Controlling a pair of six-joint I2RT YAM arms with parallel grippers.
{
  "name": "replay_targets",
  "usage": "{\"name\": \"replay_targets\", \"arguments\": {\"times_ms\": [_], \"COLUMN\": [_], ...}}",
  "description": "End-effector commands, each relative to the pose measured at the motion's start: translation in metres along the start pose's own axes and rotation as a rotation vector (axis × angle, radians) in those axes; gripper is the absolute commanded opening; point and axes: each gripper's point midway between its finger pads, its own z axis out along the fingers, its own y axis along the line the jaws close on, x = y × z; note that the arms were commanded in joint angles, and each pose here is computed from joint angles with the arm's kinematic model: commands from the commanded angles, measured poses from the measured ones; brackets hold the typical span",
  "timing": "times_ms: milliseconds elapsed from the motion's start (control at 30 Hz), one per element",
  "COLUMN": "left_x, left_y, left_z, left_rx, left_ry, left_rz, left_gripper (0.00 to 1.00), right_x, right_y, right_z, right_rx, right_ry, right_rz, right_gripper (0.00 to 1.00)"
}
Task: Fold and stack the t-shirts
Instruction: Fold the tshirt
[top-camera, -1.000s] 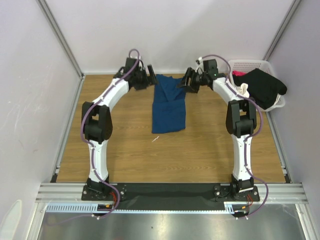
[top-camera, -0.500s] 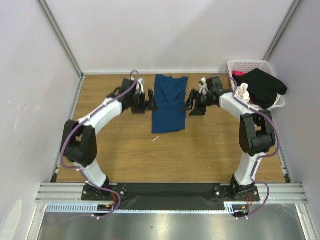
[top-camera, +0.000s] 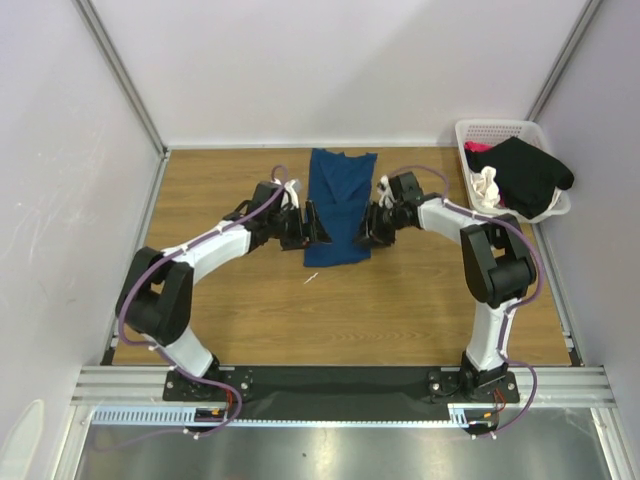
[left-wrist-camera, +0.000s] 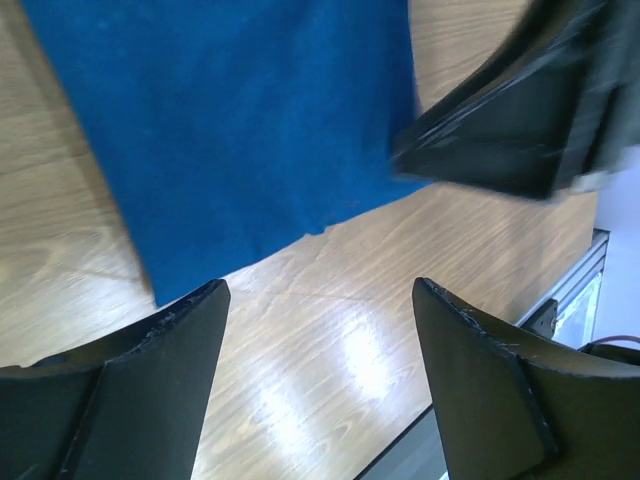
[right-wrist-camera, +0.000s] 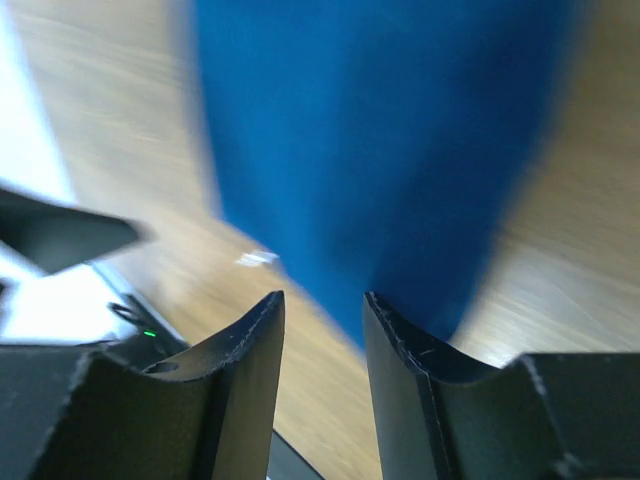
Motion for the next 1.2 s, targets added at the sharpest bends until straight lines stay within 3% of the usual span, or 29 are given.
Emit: {"name": "replay_targets", "arguments": {"times_ms": [0,267,600,767,967,1167], "left_x": [0.01,0.028,0.022,0.026,0.036,0.044], "left_y": [-0.004,0.034,0.045,0.039,0.041,0.043], "left_z": [0.017,0.025,-0.001,-0.006,0.0,0.009], "left_rx": [0.029,-0.118,-0.23,-0.227,-0.213,-0.184], "left_ry": [0.01,0.057,0.035,0.018,0.036,0.044], "left_rz": [-0.014,-0.023,0.072,0.062,0.029,0.004], "left_gripper": [0.8,0.8,0.8,0.79,0.74,0.7], "right_x": [0.032,0.069,0.009,0.006,0.043,0.063], "right_y": [-0.042,-0.069,-0.007,0.008,-0.028,-0.046], "right_z": [0.011,0.009,-0.044,-0.062,-0.045,-0.028], "right_rx": [0.102,0.141,0.106,0.097,0.15,0.164], "right_ry": [0.072,0.107,-0.054,-0.103,-0.024,0.024], "right_rz": [0.038,0.095,-0.015,-0.024,0.024,0.041], "right_gripper": [0.42,0.43,0.46,0.51,0.61,0.61]}}
